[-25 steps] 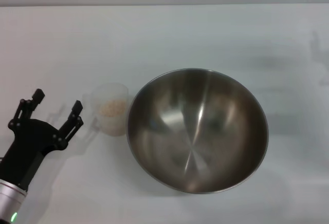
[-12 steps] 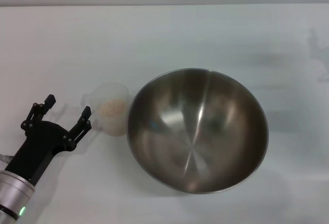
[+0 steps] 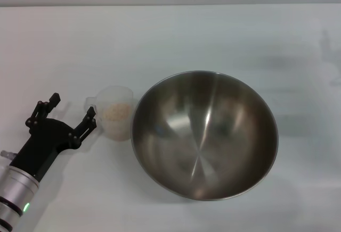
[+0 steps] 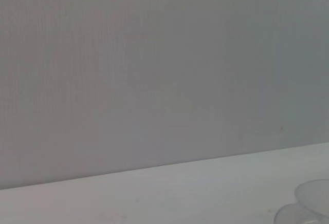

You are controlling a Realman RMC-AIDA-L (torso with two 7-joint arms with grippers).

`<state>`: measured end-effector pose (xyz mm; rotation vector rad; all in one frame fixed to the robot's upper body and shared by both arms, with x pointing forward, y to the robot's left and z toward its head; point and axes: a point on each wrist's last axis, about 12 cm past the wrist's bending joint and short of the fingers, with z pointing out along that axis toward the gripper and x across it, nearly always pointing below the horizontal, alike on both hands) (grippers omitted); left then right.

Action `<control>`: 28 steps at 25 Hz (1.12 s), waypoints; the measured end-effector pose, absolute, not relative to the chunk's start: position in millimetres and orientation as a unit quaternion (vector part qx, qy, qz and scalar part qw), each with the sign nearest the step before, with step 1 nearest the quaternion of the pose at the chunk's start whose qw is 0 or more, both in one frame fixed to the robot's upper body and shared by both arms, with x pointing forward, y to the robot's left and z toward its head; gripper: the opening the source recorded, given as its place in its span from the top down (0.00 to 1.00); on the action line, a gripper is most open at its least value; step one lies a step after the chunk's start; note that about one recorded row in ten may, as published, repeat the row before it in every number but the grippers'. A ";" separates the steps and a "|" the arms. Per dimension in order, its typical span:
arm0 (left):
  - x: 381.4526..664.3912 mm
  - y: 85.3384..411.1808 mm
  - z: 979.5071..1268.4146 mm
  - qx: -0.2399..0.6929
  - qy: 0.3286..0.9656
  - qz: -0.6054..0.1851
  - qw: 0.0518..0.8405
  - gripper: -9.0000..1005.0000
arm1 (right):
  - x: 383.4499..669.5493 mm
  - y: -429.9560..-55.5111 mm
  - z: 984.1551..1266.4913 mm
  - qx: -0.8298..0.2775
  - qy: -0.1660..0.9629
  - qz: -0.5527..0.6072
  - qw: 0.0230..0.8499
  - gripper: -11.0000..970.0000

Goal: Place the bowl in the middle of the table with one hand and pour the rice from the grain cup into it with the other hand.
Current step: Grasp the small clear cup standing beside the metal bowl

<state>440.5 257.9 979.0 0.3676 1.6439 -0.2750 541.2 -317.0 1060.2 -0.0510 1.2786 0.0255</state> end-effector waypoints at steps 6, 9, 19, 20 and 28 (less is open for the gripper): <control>447.9 259.7 980.6 0.154 0.727 -0.114 0.659 0.20 | 542.3 -316.6 1059.9 -0.024 0.599 0.012 0.800 0.49; 450.0 259.6 981.3 0.154 0.726 -0.113 0.660 0.22 | 543.7 -316.2 1059.5 -0.024 0.602 0.012 0.798 0.49; 451.2 258.8 980.8 0.149 0.730 -0.113 0.658 0.28 | 548.3 -314.8 1059.3 -0.026 0.609 0.013 0.792 0.49; 451.2 258.4 980.8 0.149 0.729 -0.113 0.658 0.29 | 548.4 -314.7 1059.3 -0.026 0.609 0.013 0.792 0.49; 452.2 255.9 981.3 0.151 0.729 -0.121 0.657 0.63 | 549.6 -315.8 1059.2 -0.022 0.612 0.011 0.791 0.49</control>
